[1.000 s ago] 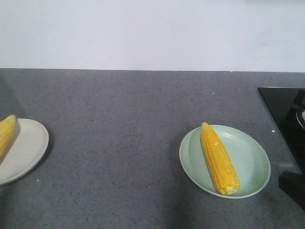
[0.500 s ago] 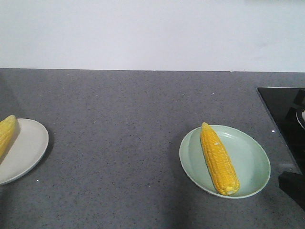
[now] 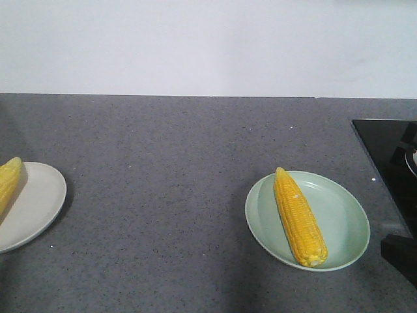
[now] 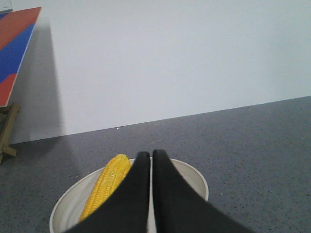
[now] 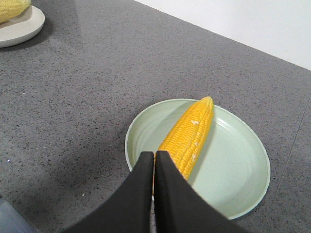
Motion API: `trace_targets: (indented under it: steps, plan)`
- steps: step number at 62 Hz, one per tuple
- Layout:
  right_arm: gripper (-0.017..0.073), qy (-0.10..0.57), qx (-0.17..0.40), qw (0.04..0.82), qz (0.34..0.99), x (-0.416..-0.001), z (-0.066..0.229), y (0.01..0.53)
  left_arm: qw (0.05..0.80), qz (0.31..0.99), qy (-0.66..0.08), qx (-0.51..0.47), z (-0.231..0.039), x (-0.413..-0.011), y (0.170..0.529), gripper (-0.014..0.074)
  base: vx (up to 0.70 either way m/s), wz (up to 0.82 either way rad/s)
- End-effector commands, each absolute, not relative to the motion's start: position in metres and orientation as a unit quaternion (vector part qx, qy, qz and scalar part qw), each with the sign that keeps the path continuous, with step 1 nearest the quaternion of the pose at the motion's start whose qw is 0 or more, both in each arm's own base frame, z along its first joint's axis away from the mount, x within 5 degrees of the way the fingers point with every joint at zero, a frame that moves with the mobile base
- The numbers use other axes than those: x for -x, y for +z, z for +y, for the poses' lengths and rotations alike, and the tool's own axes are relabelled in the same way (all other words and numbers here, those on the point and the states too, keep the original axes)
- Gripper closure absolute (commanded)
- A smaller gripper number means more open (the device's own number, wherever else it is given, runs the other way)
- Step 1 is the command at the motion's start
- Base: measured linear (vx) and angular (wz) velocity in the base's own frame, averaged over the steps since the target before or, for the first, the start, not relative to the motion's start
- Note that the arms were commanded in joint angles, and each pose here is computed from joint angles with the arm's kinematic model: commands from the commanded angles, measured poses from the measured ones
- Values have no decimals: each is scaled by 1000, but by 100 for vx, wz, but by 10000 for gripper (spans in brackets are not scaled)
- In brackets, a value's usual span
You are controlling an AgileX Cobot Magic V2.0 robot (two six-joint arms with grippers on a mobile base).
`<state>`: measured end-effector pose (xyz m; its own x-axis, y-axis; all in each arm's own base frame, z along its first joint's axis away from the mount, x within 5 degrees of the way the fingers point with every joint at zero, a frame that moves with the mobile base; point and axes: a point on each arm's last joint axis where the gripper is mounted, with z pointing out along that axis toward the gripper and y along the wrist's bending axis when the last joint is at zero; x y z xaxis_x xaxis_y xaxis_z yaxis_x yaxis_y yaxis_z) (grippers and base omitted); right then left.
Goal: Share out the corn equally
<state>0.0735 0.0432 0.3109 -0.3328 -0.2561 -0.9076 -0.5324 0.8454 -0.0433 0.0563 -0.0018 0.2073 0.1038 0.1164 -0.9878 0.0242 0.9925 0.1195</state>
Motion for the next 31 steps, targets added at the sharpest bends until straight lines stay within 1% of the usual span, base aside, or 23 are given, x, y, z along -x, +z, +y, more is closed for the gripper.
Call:
trace_targets:
  steps: [1,9,21,25,31]
  plan:
    - [564,131,231,557,787,-77,43,324,770,636,38,-40,0,-54,214,601,0,0]
    - [564,130,230,558,787,-77,42,324,770,636,38,-40,0,-54,214,601,0,0]
    - [564,113,222,586,771,-72,38,321,770,636,38,-40,0,-54,214,601,0,0]
    - [564,104,207,602,764,-70,35,311,770,636,38,-40,0,-54,214,601,0,0]
    - [564,102,159,628,755,-68,30,288,770,636,38,-40,0,-54,214,601,0,0]
